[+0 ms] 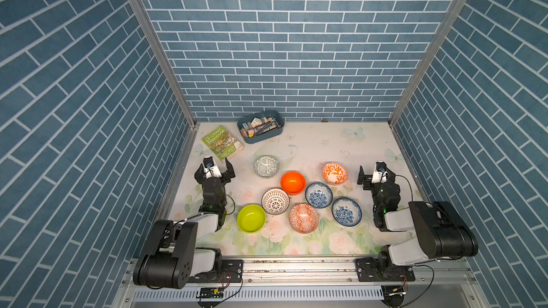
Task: Stack the bowls
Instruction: Move the bowl to the center of the board.
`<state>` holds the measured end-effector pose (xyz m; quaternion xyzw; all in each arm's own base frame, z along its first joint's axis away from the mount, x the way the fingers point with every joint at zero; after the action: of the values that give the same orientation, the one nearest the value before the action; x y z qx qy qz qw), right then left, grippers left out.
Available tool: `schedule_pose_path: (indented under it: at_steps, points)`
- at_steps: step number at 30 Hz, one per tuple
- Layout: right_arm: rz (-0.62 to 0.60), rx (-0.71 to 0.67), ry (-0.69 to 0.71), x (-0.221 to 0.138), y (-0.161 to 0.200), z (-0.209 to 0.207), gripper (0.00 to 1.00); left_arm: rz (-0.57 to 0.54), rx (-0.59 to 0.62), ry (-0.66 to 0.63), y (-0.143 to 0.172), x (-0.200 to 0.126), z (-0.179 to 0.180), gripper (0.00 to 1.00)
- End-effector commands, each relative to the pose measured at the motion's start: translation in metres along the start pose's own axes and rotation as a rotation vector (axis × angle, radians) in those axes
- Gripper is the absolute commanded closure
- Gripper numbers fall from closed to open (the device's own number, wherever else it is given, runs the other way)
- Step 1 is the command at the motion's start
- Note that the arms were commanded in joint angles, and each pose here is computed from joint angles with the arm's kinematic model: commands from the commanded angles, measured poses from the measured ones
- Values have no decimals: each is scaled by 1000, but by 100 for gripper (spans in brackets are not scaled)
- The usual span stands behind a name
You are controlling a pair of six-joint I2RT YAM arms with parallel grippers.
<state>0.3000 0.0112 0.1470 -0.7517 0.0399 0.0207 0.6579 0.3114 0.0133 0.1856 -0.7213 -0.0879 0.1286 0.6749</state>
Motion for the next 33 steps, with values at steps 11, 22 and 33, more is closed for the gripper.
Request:
schedule_pose_path:
  at_steps: [11,22,33]
  points:
    - [138,582,154,-4,-85,-26,1,386,-150,20,-54,13,-18,0]
    - [381,552,-240,-23,-105,141,8,650,-328,137,-33,-17,-33,0]
    - [393,473,-344,-38,-83,178,7,800,-370,200,9,-43,-96,0]
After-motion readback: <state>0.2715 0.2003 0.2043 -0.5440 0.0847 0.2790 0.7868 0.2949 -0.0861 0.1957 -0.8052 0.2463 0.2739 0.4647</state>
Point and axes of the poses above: each gripper's point midway between its finger pads, its own x axis out along the fingers, its own z axis along the line the jaws close on, y = z × x, the point moved 6 cm from there along -x, back along the fingers, and after that the axes turned 1 degree about -x, right-handed, at the moved point
